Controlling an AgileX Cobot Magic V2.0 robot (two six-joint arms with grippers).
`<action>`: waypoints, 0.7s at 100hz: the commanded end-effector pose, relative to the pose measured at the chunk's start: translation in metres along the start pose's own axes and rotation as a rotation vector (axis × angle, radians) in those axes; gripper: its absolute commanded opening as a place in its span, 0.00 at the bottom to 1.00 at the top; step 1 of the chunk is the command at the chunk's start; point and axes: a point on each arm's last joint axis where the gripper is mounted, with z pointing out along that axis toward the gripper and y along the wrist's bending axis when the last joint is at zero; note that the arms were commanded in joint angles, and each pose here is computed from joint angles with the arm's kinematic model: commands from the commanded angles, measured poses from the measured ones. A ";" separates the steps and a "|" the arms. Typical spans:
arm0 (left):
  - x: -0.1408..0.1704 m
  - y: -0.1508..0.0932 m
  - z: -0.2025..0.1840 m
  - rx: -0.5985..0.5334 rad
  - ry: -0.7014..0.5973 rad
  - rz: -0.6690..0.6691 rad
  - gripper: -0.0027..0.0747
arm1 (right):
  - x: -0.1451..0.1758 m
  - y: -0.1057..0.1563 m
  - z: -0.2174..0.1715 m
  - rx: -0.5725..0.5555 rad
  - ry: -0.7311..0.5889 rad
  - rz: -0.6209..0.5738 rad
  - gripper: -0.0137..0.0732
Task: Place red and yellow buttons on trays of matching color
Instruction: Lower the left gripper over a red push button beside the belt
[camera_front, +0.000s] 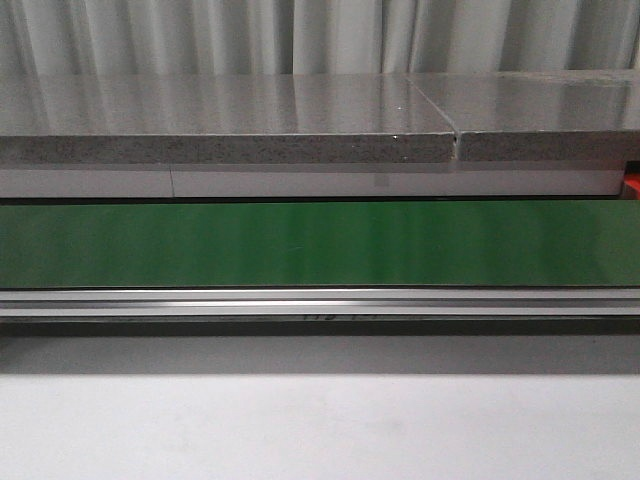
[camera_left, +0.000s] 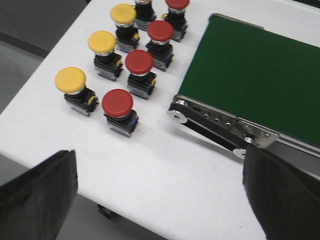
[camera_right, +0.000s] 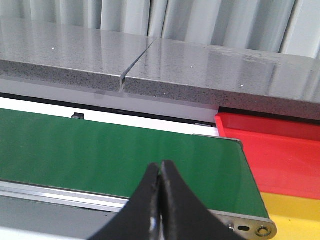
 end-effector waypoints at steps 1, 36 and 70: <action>-0.017 -0.003 0.001 -0.018 -0.074 -0.017 0.89 | -0.013 -0.001 -0.002 0.015 -0.111 -0.017 0.08; -0.030 -0.008 0.041 -0.150 0.007 -0.057 0.89 | -0.013 -0.001 -0.002 0.015 -0.111 -0.017 0.08; -0.041 0.008 0.091 -0.202 0.072 -0.234 0.89 | -0.013 -0.001 -0.002 0.015 -0.111 -0.017 0.08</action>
